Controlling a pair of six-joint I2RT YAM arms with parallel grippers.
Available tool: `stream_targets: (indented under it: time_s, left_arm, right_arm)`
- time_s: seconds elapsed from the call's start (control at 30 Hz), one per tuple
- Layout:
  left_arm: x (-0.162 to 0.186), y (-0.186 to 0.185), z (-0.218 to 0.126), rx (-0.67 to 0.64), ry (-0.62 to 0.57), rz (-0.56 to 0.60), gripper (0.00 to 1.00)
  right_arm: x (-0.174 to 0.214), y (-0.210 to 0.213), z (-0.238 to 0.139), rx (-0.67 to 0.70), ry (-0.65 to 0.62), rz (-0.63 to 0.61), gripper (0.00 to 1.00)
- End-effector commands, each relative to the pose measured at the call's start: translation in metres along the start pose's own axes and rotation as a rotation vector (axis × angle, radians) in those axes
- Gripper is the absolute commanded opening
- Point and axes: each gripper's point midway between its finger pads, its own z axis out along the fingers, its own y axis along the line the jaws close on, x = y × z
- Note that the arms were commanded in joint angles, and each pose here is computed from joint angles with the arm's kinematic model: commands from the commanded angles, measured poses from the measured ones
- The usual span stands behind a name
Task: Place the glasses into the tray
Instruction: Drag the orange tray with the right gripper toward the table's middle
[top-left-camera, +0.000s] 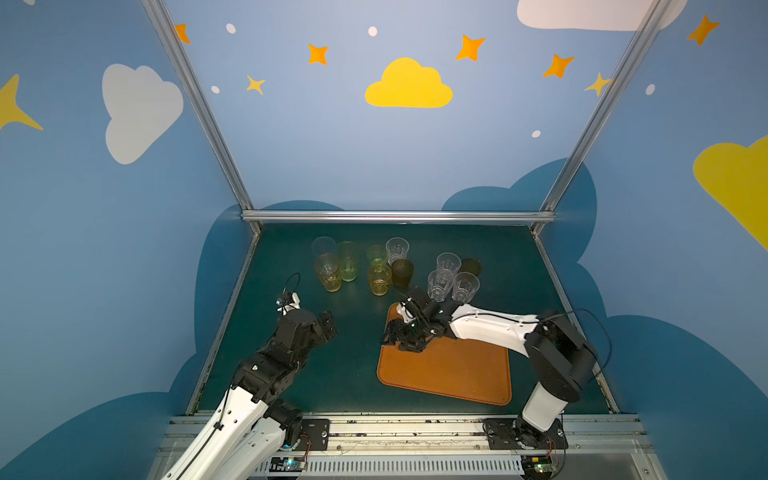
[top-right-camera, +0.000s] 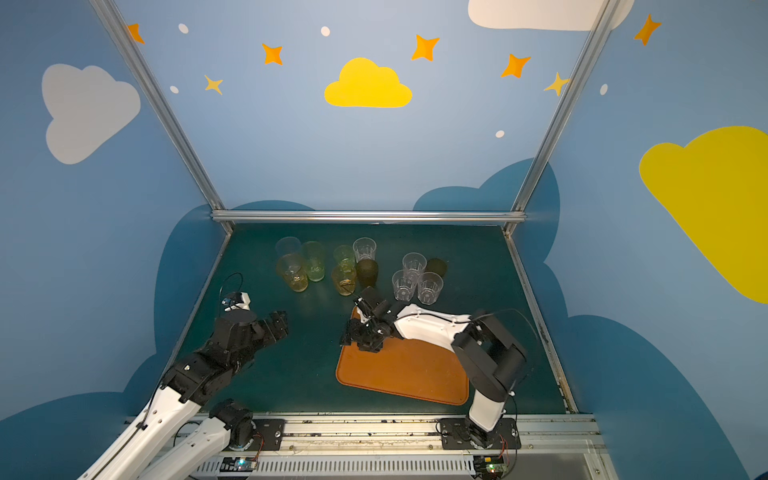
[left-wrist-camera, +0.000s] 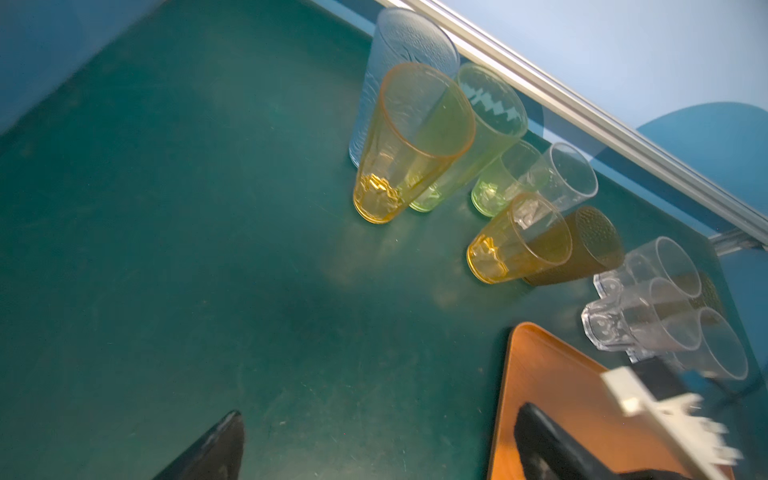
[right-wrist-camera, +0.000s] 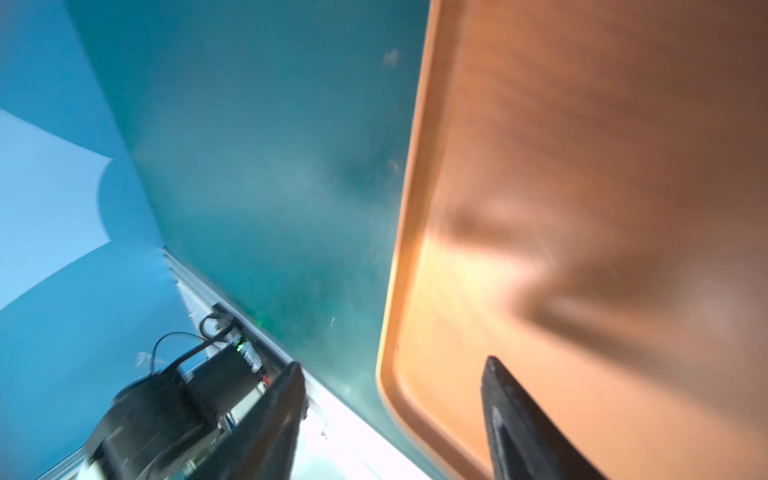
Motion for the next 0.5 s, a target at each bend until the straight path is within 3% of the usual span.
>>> stream_targets:
  time_s: [0.0,0.2,0.47]
  left_arm:
    - [0.007,-0.011,0.001,0.040,0.065,0.019,1.00]
    - [0.031,-0.028,0.009,0.116,0.173,-0.027,1.00]
    - [0.066,-0.047,0.017,0.215,0.243,-0.063,1.00]
  right_arm:
    - [0.005,-0.022,-0.032,0.054,-0.058,0.014,0.75]
    - [0.018,-0.062,-0.071,0.082,-0.148,0.039,0.81]
    - [0.041,-0.108,-0.101,0.043,-0.248,0.105,0.82]
